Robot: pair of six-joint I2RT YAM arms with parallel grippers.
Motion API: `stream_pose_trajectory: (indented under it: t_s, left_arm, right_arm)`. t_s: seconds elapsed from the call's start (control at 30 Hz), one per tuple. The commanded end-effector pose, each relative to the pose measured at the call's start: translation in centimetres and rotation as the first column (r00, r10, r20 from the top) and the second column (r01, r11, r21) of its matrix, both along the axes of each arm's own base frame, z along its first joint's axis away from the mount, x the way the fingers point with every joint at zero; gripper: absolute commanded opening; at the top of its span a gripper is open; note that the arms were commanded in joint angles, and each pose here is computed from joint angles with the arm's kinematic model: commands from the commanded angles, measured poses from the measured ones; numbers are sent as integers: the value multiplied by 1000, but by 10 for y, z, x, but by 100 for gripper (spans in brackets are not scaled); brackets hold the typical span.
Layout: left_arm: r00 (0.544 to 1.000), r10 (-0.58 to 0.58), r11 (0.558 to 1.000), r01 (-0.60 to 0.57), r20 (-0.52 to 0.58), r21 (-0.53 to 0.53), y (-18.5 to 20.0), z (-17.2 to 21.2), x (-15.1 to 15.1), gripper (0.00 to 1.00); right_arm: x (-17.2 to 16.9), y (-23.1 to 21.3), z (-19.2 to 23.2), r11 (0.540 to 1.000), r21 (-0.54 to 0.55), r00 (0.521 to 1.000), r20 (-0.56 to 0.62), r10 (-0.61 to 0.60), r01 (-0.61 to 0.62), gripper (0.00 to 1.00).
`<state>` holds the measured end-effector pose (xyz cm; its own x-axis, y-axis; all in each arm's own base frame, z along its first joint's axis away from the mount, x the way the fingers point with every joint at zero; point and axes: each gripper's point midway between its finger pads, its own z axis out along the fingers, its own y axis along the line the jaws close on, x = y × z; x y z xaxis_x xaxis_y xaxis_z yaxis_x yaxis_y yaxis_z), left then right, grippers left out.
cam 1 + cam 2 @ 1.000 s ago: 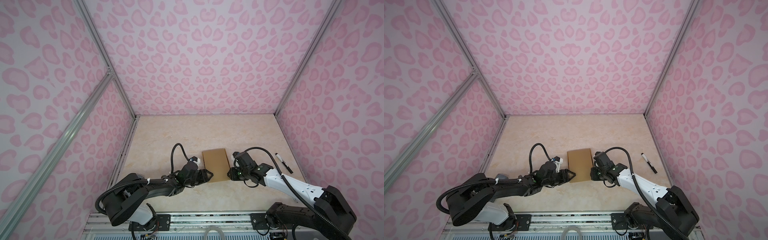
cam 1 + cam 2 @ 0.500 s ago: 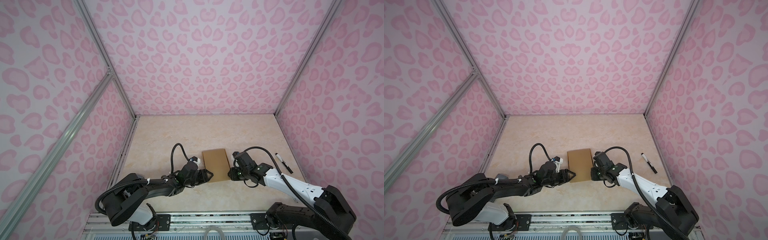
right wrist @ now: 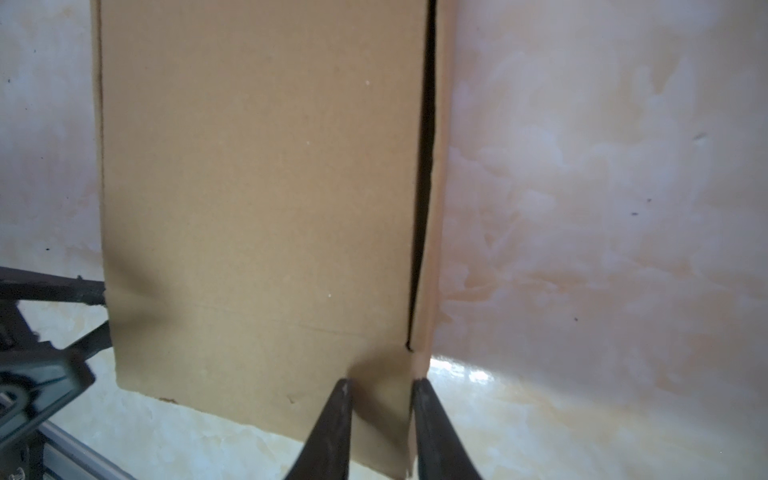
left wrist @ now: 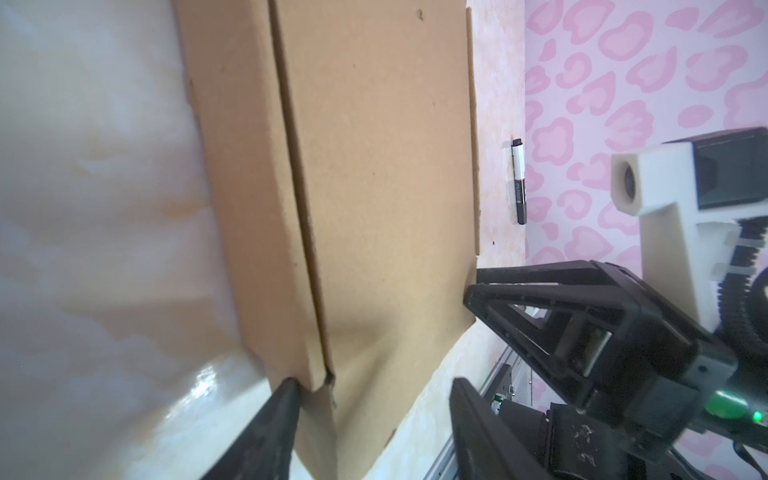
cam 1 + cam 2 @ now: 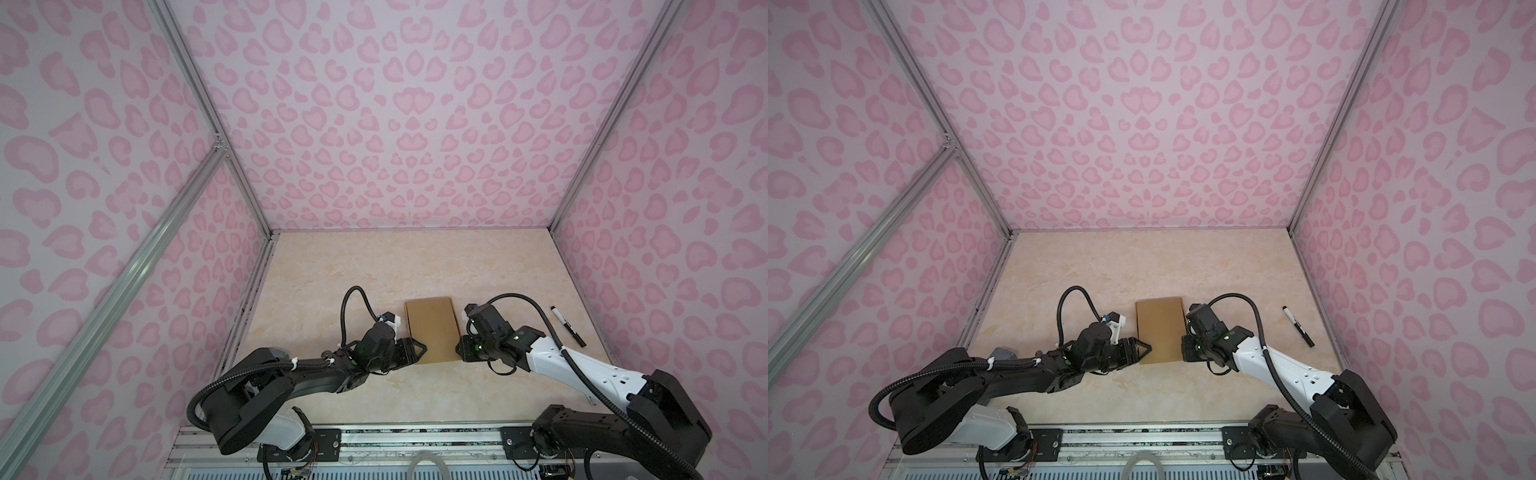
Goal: Fold the paper box
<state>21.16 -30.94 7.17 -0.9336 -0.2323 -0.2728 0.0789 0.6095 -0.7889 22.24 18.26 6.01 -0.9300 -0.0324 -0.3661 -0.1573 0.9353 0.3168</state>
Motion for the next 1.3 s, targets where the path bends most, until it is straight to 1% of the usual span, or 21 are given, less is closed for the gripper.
stream_pose_trajectory:
  t_s: [0.0, 0.23, 0.43, 0.63, 0.83, 0.93, 1.07, 1.17, 1.27]
  left_arm:
    - [999, 0, 1000, 2, 40, -27, -1, 12, 6, 62]
    - [999, 3, 1000, -2, 38, -27, 4, 17, 12, 65]
    - [999, 21, 1000, -20, 50, -19, 15, 22, 17, 66]
    - [995, 49, 999, -50, 83, 6, 31, 34, 31, 66]
    - [990, 60, 997, -64, 127, 30, 40, 56, 49, 67]
    - [990, 62, 995, -71, 130, 69, 45, 63, 60, 67]
    - [981, 48, 987, -75, 188, 143, 47, 88, 88, 68]
    - [974, 6, 972, -58, 225, 226, 42, 104, 116, 68]
    - [967, -69, 938, -21, 246, 345, 33, 113, 146, 68]
  right_arm:
    - [1, 2, 0, 1000, 6, 1000, 11, 7, -8, 27]
    - [3, 1, 2, 1000, 4, 1000, 20, 2, -2, 27]
    - [5, 1, 5, 1000, 1, 1000, 24, 2, -2, 27]
    - [6, 0, 10, 1000, -7, 999, 32, 4, -4, 32]
    - [6, -2, 14, 1000, -10, 999, 39, 4, -4, 36]
    - [6, -5, 20, 1000, -15, 999, 48, 1, 0, 37]
    - [5, -7, 35, 1000, 4, 997, 79, 3, -4, 39]
    - [-1, -2, 43, 999, 37, 996, 82, 20, -23, 38]
    - [-9, 8, 58, 995, 80, 991, 121, 48, -58, 38]
